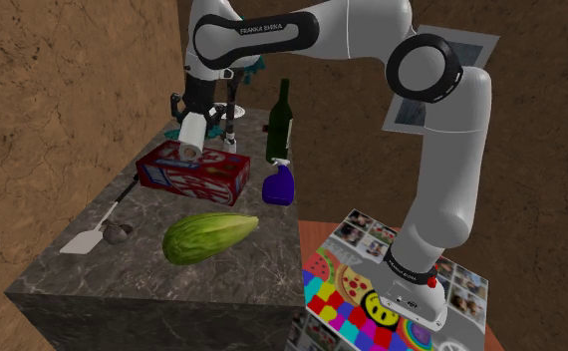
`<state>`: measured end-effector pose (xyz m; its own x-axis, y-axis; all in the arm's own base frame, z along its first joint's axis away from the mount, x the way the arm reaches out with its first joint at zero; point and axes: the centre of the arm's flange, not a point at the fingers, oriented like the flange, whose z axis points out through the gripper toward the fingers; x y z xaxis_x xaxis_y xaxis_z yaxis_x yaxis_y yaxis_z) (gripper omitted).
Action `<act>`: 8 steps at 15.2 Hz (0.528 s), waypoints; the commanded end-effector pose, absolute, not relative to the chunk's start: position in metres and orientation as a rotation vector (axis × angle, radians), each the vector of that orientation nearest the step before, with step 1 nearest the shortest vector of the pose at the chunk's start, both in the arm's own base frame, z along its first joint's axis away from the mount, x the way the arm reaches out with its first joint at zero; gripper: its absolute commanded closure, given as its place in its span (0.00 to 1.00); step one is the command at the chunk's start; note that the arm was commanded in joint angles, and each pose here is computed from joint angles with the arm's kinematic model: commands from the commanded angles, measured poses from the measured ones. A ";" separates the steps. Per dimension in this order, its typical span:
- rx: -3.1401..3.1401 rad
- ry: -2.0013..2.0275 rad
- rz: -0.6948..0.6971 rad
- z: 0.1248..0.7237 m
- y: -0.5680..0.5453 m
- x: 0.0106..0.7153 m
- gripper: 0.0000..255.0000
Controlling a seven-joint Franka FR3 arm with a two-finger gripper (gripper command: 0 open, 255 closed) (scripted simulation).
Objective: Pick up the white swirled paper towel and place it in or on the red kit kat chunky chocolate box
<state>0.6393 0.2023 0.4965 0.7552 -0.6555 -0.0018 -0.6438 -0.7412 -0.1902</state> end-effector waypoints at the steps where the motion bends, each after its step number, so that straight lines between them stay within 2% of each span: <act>1: -2.773 1.034 -0.097 0.486 0.201 0.641 1.00; 8: -2.773 1.034 -0.097 0.449 0.201 0.641 1.00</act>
